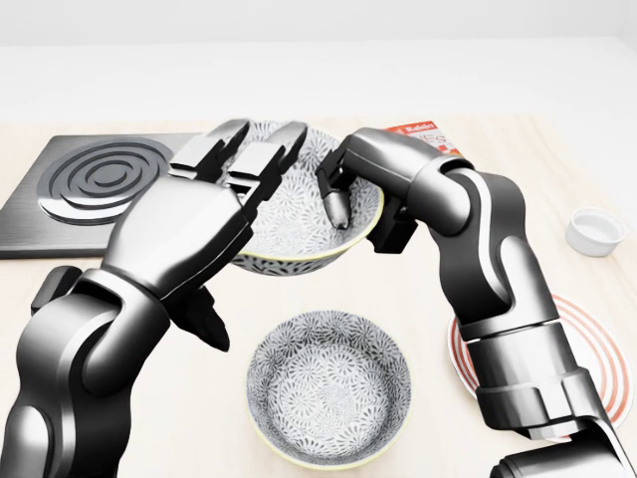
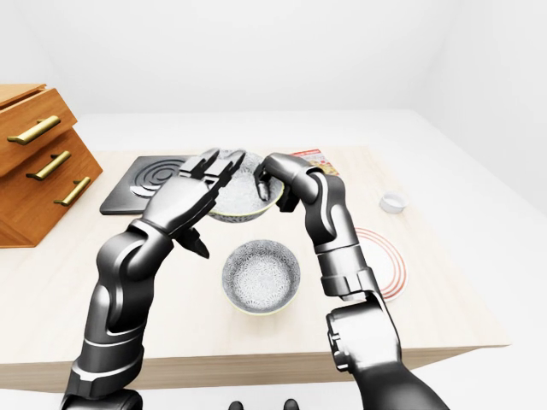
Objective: Pick the akita bowl from table center and place it on the plate.
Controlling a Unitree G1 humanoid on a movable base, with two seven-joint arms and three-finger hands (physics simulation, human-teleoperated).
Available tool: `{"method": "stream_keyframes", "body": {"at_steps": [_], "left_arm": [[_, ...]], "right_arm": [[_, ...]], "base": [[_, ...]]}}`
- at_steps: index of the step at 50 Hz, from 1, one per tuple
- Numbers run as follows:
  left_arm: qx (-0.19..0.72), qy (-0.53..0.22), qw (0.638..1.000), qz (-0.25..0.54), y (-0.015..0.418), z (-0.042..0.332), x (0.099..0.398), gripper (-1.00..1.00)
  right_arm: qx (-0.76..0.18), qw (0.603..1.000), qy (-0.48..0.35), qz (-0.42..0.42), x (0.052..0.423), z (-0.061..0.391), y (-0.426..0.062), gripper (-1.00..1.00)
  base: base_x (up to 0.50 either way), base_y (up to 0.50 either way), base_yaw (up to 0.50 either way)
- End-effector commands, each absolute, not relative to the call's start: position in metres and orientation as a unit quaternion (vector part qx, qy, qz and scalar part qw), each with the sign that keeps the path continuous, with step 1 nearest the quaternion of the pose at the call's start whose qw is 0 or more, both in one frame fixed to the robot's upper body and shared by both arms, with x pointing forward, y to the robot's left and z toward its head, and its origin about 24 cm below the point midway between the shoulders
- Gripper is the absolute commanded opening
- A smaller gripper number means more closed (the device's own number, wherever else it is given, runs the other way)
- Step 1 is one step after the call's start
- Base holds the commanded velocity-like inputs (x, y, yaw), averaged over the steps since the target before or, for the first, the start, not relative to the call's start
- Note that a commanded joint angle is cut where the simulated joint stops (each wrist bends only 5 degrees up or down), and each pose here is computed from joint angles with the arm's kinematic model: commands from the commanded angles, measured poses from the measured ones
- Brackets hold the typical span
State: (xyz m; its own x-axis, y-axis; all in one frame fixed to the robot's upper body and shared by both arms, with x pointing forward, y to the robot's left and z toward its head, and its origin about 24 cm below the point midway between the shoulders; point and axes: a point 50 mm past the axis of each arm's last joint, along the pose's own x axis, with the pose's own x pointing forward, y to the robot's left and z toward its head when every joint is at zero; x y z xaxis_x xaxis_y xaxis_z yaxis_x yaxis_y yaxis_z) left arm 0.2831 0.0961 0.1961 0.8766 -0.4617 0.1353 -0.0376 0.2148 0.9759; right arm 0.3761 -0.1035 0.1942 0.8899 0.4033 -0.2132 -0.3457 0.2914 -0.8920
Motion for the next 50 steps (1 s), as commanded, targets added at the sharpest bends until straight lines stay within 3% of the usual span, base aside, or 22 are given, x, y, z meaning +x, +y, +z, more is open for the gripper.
{"method": "stream_keyframes", "body": {"at_steps": [1, 9, 12, 21, 28, 50], "left_arm": [[0.612, -0.205, 0.751, -0.135, 0.097, 0.197, 0.282, 1.00], [0.573, -0.227, 0.775, -0.139, 0.098, 0.207, 0.277, 1.00], [0.482, -0.214, 0.840, -0.128, 0.109, 0.217, 0.276, 1.00], [0.273, -0.387, 0.877, -0.082, 0.131, 0.261, 0.254, 1.00], [0.147, -0.373, 0.915, -0.048, 0.159, 0.255, 0.279, 1.00], [0.134, -0.382, 0.914, -0.028, 0.165, 0.251, 0.266, 1.00]], "right_arm": [[-0.489, 0.832, -0.046, 0.259, 0.375, 0.196, -0.103, -1.00], [-0.488, 0.834, -0.054, 0.250, 0.372, 0.198, -0.108, -1.00], [-0.488, 0.837, -0.063, 0.241, 0.369, 0.201, -0.113, -1.00], [-0.486, 0.841, -0.081, 0.222, 0.361, 0.208, -0.125, -1.00], [-0.495, 0.842, -0.088, 0.196, 0.352, 0.211, -0.143, -1.00], [-0.526, 0.834, -0.117, 0.117, 0.302, 0.213, -0.184, -1.00]], "base": [[0.00, 0.00, 0.00], [0.00, 0.00, 0.00], [0.00, 0.00, 0.00], [0.00, 0.00, 0.00], [0.00, 0.00, 0.00], [0.00, 0.00, 0.00]]}}
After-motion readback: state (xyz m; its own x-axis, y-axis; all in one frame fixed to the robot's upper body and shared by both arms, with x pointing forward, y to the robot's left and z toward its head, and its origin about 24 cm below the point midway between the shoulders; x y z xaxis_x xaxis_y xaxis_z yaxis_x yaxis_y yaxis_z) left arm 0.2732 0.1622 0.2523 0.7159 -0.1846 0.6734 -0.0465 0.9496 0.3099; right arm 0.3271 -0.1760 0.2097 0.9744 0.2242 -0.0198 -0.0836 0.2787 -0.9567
